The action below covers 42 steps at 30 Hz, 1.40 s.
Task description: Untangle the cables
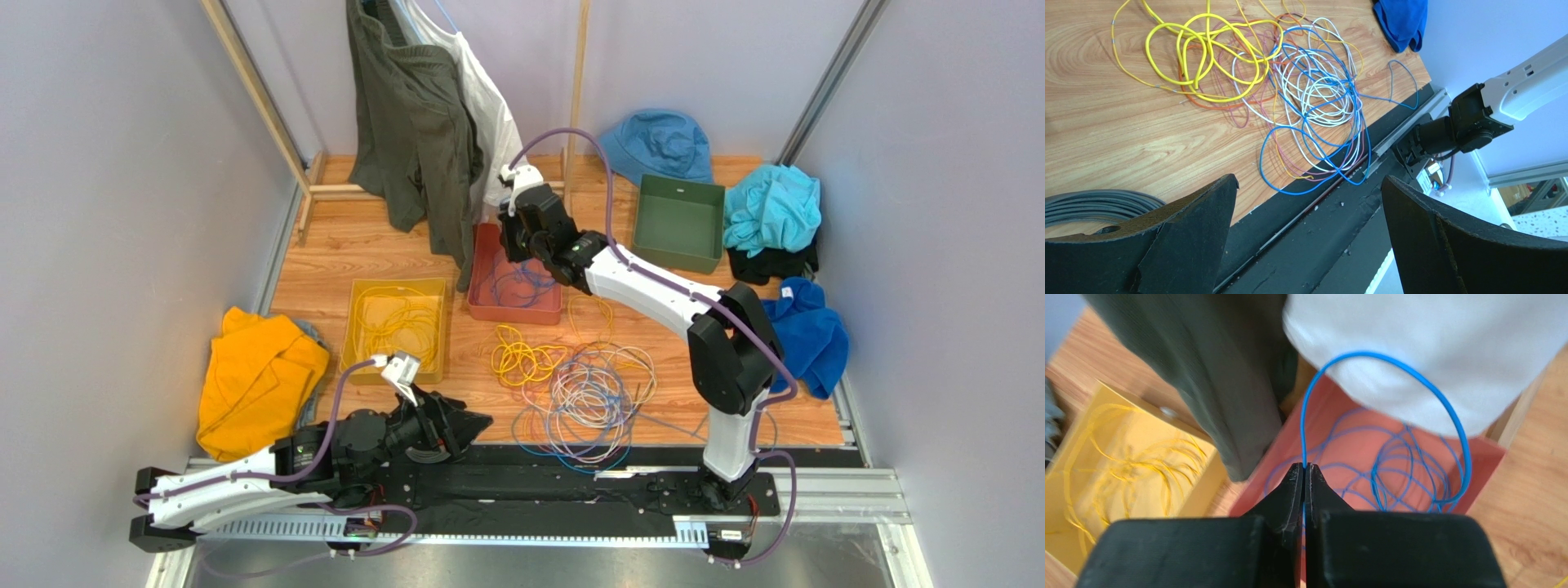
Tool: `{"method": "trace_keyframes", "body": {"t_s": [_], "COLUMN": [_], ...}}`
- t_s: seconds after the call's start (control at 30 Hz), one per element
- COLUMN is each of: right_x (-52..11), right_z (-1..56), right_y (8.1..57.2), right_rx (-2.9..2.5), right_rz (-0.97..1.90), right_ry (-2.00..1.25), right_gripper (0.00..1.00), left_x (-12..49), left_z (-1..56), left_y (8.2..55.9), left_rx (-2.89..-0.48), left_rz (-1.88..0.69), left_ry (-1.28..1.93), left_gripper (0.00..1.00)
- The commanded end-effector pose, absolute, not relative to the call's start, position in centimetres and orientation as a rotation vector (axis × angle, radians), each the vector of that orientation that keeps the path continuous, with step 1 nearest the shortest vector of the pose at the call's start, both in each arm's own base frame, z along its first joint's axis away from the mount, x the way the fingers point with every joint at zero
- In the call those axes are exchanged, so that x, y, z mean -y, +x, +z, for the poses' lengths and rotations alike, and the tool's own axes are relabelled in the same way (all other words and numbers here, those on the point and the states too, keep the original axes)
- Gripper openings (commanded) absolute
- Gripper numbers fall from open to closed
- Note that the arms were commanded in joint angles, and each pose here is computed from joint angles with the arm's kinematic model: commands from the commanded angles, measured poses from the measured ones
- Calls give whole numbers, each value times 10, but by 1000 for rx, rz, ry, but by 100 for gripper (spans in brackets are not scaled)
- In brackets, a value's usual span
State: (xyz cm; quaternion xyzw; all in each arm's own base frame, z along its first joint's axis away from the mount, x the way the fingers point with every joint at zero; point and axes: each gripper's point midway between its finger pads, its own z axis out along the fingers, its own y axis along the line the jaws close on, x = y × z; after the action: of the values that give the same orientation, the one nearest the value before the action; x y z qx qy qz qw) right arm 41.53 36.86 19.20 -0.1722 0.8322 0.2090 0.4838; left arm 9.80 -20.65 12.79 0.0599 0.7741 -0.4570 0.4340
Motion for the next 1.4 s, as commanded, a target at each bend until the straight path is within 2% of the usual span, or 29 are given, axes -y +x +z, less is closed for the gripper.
{"method": "trace_keyframes", "body": {"t_s": [0.0, 0.03, 0.07, 0.17, 0.27, 0.43, 0.67, 0.9, 1.03, 1.2, 1.37], "right_x": [-352, -350, -348, -340, -332, -304, -276, -253, -211, -179, -166], "right_z": [155, 145, 135, 133, 153, 182, 188, 209, 182, 136, 88], "right_y": [406, 403, 403, 403, 401, 383, 353, 330, 290, 256, 229], "right_rx": [-2092, -2122, -2146, -2164, -2131, -2111, -2091, -2030, -1987, -2109, -2235], "right_rz": [449, 436, 414, 368, 357, 317, 318, 378, 356, 294, 304], "right_ry": [-415, -427, -431, -401, -370, -311, -312, -158, -66, -37, 8], "right_gripper": [8, 14, 24, 37, 46, 48, 48, 35, 36, 39, 39], "left_x": [207, 207, 207, 208, 209, 211, 220, 215, 181, 158, 184], "left_z": [131, 131, 131, 132, 132, 132, 133, 143, 184, 197, 180], "left_y": [98, 98, 98, 98, 98, 98, 100, 105, 128, 140, 134], "left_rx": [-1920, -1919, -1920, -1919, -1922, -1926, -1922, -1956, -1912, -1949, -1989], "left_rz": [-1144, -1146, -1147, -1146, -1143, -1145, -1140, -1042, -824, -612, -699], "left_ry": [143, 139, 138, 142, 146, 152, 167, 190, 152, 157, 165], "left_gripper": [96, 96, 96, 96, 96, 96, 96, 96, 97, 99, 99]}}
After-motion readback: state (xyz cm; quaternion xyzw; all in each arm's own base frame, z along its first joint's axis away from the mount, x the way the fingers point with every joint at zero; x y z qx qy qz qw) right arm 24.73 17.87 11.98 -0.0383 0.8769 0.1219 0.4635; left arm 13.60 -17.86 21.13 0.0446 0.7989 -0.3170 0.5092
